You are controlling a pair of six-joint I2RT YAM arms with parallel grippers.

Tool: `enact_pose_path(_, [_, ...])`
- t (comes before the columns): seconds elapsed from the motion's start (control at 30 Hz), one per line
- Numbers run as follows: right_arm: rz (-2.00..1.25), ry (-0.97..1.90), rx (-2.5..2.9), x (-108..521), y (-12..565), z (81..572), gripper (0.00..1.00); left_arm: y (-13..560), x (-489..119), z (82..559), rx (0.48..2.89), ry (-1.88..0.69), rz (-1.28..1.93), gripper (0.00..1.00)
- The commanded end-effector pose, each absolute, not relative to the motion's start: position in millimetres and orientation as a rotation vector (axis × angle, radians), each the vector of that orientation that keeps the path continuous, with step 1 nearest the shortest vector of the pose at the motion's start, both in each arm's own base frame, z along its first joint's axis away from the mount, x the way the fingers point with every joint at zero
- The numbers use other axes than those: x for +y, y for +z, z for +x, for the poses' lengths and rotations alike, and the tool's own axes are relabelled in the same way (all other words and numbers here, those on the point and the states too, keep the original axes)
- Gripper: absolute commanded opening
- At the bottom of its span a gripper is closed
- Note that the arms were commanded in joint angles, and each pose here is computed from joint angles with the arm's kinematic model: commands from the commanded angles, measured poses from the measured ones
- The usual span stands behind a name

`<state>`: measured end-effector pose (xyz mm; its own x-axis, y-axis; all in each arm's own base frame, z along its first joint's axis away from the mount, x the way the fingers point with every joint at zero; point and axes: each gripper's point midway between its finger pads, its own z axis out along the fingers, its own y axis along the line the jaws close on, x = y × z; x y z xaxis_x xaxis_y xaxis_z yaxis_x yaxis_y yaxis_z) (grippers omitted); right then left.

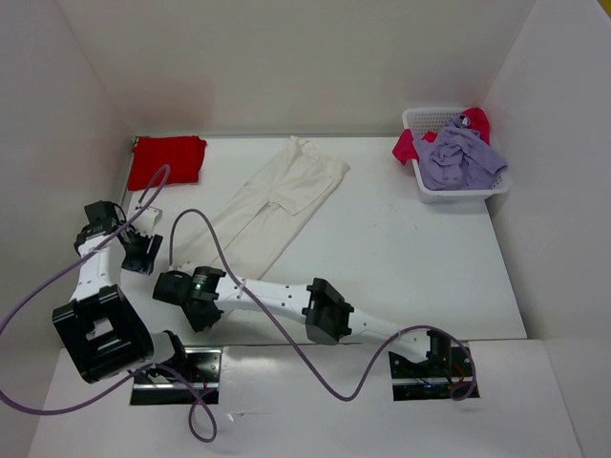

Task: Fold and stack the t-shirts
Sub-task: Rotate the tshirt 90 degrees

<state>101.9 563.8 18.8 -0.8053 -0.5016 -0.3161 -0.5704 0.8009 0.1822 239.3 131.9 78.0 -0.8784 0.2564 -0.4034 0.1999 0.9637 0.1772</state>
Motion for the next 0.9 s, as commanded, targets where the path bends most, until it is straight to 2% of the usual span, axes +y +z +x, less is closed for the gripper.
enact_pose_path(0.0, [-0.934,0.005,2.787,507.0,-35.0,95.9,0.25,80.5,133.8,246.7,2.647,0.157,0.349,0.71])
enact_pose_path(0.03, [-0.938,-0.011,2.792,505.2,-41.0,95.6,0.14,77.8,132.2,247.2,2.651,0.138,0.351,0.71])
enact_pose_path(0.13, [-0.927,-0.073,2.796,494.6,-46.3,96.9,0.00,79.9,134.5,246.1,2.655,0.140,0.339,0.71])
enact_pose_path(0.27, [-0.906,-0.129,2.808,476.7,-48.3,95.2,0.00,84.5,131.6,246.7,2.639,0.126,0.374,0.71])
enact_pose_path(0.3, [-0.934,-0.211,2.864,450.5,-68.1,84.4,0.00,91.2,132.0,250.1,2.613,0.137,0.389,0.71])
enact_pose_path(0.33, [-0.893,-0.020,2.835,470.9,-47.3,89.2,0.00,93.3,131.0,248.5,2.612,0.139,0.389,0.71])
enact_pose_path(0.37, [-0.882,-0.087,2.916,436.7,-66.5,80.9,0.00,93.5,130.0,249.3,2.605,0.132,0.403,0.72])
enact_pose_path(0.43, [-0.748,0.099,2.942,439.5,-44.2,85.9,0.00,101.6,129.5,252.4,2.582,0.136,0.420,0.72])
enact_pose_path(0.47, [-0.715,0.009,2.999,403.8,-59.6,81.0,0.00,100.6,123.7,251.7,2.584,0.108,0.435,0.72])
enact_pose_path(0.53, [-0.613,0.086,2.993,393.9,-43.0,92.5,0.00,103.8,120.6,256.2,2.570,0.112,0.470,0.72])
enact_pose_path(0.63, [-0.563,0.028,3.024,353.9,-42.3,90.2,0.00,107.0,110.0,263.5,2.563,0.128,0.530,0.72])
enact_pose_path(0.87, [-0.462,-0.077,3.063,276.3,-46.7,78.4,0.00,122.0,38.3,288.9,2.470,0.081,0.784,0.72])
